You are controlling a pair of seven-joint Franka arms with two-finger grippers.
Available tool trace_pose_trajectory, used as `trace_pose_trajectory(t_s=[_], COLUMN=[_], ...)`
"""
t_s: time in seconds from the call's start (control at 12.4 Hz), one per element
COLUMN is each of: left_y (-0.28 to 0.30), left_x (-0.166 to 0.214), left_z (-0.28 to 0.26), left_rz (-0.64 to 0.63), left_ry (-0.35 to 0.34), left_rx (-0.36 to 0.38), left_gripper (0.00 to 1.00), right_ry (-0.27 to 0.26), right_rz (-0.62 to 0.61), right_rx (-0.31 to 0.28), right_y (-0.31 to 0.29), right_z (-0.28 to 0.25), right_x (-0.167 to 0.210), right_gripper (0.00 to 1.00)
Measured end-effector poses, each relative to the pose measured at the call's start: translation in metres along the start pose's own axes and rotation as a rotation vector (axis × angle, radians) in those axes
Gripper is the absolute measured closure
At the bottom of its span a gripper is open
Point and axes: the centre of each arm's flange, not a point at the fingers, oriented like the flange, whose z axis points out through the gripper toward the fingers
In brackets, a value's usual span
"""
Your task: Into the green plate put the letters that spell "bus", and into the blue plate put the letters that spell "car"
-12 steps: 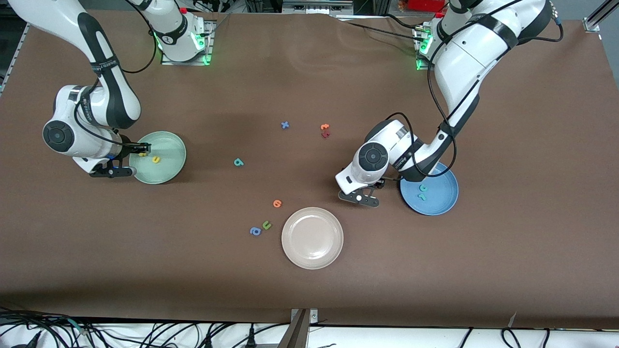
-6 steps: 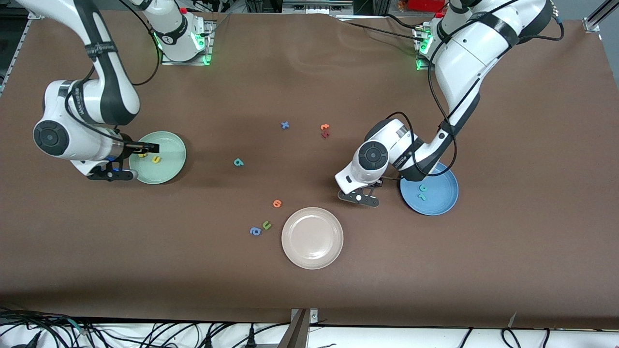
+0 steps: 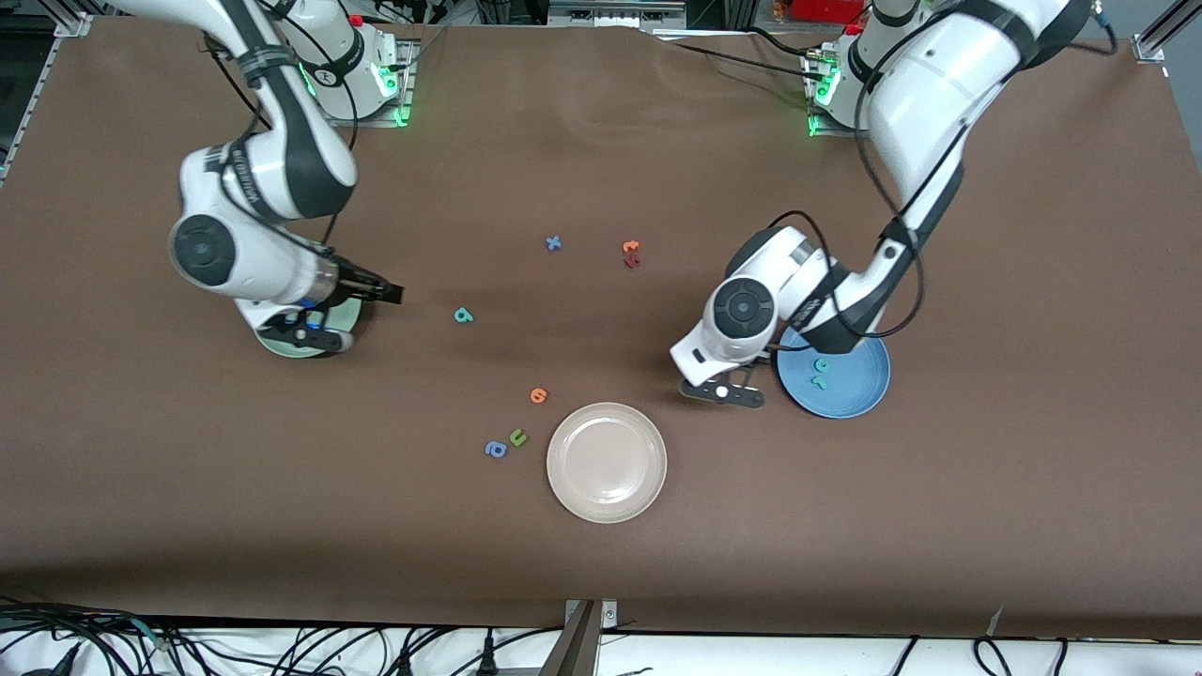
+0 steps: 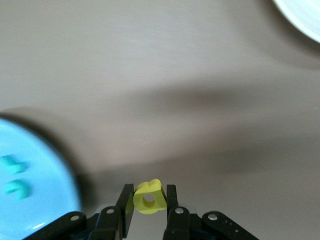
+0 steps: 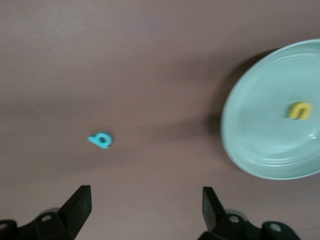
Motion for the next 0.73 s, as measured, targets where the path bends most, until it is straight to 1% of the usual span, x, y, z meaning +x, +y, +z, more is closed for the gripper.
trace_pose_trajectory(t_s=[0.08, 0.24, 0.4, 0.56, 0.73], left_y=[-0.022, -0.075, -0.123, -0.137, -0.125], left_x=[0.001, 0.009, 0.012, 0.011, 0.009], left_z=[-0.010, -0.015, -0.005, 0.001, -0.002], left_rz=[0.014, 0.069, 0.121, 0.136, 0.155], left_ry=[-0.010, -0.028, -0.069, -0.093, -0.091], left_rx=[0.015, 0.017, 0.010, 0.009, 0.009], left_gripper=[0.70, 0.70, 0.65, 0.46, 0.25], right_ry=[0.011, 0.026, 0.053, 0.097, 0.127], right_rz=[0.008, 0.021, 0.022, 0.003, -0.019], right_rx=[0.002, 0.004, 0.019, 0.022, 0.014], right_y=[-0.019, -0.052, -0.070, -0.067, -0.060], right_z=[0.006, 0.022, 0.045, 0.077, 0.103], right_x=[-0.008, -0.023, -0.031, -0.031, -0.030], right_gripper=[0.02, 0.02, 0.02, 0.02, 0.03])
